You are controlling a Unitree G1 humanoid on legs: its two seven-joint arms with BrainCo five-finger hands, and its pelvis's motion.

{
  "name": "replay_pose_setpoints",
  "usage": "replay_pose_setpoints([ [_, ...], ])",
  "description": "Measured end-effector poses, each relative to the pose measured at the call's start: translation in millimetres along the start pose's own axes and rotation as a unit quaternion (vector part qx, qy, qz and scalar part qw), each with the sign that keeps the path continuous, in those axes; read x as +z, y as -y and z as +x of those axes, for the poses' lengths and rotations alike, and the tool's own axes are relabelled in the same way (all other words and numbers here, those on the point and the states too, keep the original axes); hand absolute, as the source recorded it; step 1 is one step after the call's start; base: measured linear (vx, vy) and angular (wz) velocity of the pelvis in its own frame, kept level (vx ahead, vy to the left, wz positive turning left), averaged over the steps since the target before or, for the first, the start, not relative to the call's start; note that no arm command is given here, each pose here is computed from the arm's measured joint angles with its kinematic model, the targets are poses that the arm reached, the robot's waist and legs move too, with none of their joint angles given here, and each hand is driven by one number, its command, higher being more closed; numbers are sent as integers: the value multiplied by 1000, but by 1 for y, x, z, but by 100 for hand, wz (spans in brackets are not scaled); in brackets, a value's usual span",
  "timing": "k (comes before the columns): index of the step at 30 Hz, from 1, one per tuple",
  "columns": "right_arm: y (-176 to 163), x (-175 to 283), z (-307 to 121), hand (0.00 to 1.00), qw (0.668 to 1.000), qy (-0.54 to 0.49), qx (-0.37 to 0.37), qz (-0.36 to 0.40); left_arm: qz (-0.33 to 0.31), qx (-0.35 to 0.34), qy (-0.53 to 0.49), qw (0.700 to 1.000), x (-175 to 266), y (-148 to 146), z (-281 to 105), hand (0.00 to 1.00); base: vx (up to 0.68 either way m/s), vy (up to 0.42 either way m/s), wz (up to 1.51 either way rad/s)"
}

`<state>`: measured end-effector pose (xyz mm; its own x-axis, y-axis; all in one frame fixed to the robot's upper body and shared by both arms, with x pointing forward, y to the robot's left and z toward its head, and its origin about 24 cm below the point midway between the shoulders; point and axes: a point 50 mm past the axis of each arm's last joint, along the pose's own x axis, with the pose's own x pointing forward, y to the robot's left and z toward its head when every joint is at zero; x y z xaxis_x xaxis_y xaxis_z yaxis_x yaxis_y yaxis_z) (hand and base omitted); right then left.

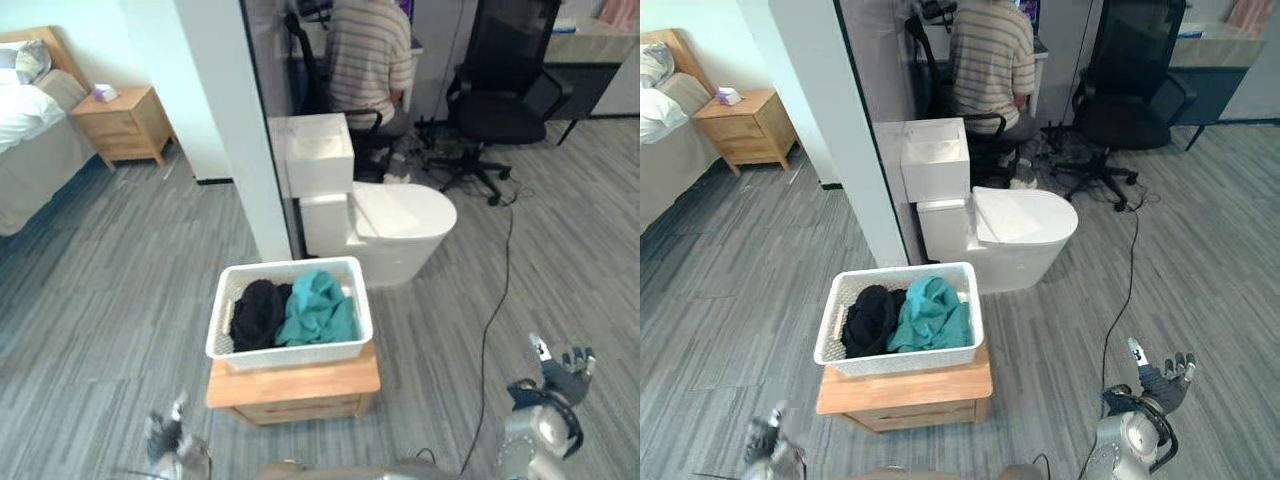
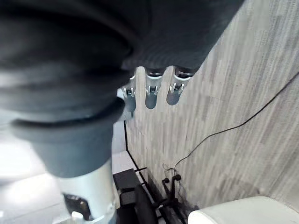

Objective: Pick up the laundry basket with both hands and put the clothes into the washing machine.

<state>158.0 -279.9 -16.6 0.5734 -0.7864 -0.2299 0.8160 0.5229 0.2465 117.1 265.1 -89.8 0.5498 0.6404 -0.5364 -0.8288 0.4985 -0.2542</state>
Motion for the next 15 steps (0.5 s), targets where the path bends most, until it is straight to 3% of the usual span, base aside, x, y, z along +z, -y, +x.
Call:
replay_pose_setpoints([
  [1,-5,11,-2,0,999,23,22,-2,-25,-19,37,999,14,19,-2,0,208,-291,34],
  [6,-30,25,2,0,992,41,122,-14,-47,-51,164,984,73,49,-9,0,151,-128,22],
  [11,-70,14,10,0,978,-1,209,11,40,-71,260,962,121,67,-7,0,86,-16,21],
  [15,-130,21,14,0,952,-19,301,46,114,-104,371,916,185,115,-4,0,-69,2,24],
])
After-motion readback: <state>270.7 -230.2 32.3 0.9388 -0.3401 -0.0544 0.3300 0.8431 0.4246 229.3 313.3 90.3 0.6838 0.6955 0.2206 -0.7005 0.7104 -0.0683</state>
